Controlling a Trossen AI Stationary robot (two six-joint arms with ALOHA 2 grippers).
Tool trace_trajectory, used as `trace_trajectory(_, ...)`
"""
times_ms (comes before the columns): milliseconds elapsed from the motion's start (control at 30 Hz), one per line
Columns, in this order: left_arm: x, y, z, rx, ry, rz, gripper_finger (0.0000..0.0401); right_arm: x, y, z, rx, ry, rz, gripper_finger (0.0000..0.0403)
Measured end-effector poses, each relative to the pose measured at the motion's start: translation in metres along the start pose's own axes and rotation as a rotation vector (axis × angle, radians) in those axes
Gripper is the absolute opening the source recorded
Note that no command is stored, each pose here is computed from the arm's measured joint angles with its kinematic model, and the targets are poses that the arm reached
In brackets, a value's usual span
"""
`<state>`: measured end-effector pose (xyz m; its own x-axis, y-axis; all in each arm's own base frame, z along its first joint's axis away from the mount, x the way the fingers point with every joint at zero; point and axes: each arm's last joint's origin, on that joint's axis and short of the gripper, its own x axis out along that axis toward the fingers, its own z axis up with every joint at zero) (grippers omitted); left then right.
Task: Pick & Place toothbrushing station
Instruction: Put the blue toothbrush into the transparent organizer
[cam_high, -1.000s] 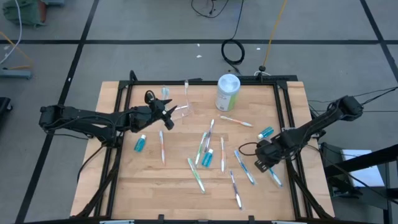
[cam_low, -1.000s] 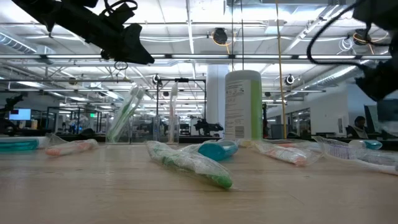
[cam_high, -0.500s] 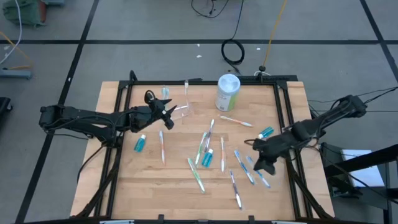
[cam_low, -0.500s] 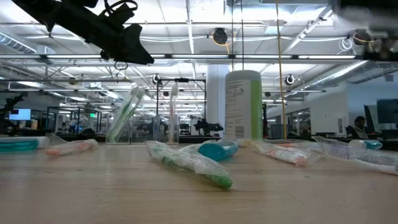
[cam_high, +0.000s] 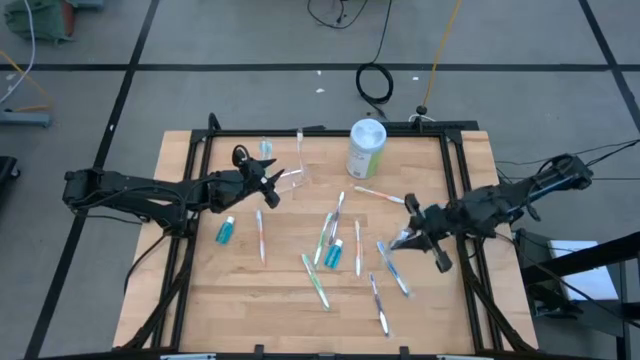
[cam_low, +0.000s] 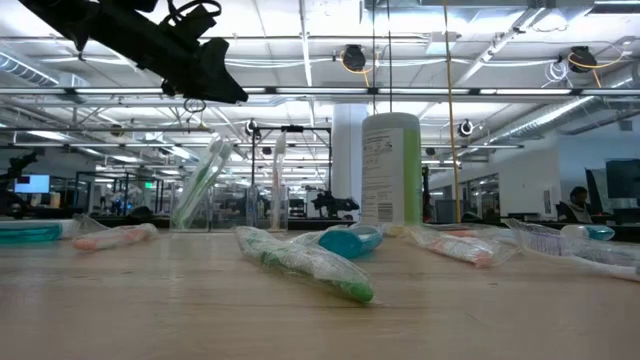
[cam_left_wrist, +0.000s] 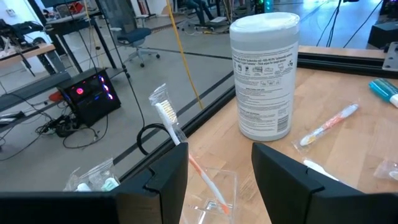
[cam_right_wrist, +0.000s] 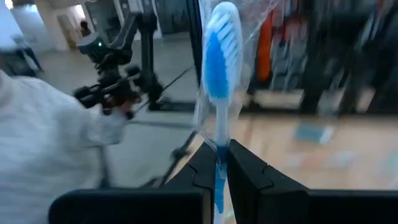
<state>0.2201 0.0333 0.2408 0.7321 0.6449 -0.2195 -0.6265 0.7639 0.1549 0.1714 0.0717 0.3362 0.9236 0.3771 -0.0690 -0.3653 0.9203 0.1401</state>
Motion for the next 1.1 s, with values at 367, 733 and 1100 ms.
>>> trace_trajectory(367,0.0,0.0,0.0,-0.001,-0.001,0.0,0.0184,0.003,-0.016,0.035,-0.47,-0.304,-0.151,0.0011)
trace_trajectory(733,0.0,0.0,0.0,-0.006,-0.004,0.0,0.0184,0.049,-0.069,0.097,-0.508,-0.233,-0.376,0.0011)
trace_trajectory(1100,-0.005,0.004,0.006,-0.03,-0.036,0.0,0.0184,0.098,-0.168,0.093,-0.372,-0.09,-0.585,0.0002)
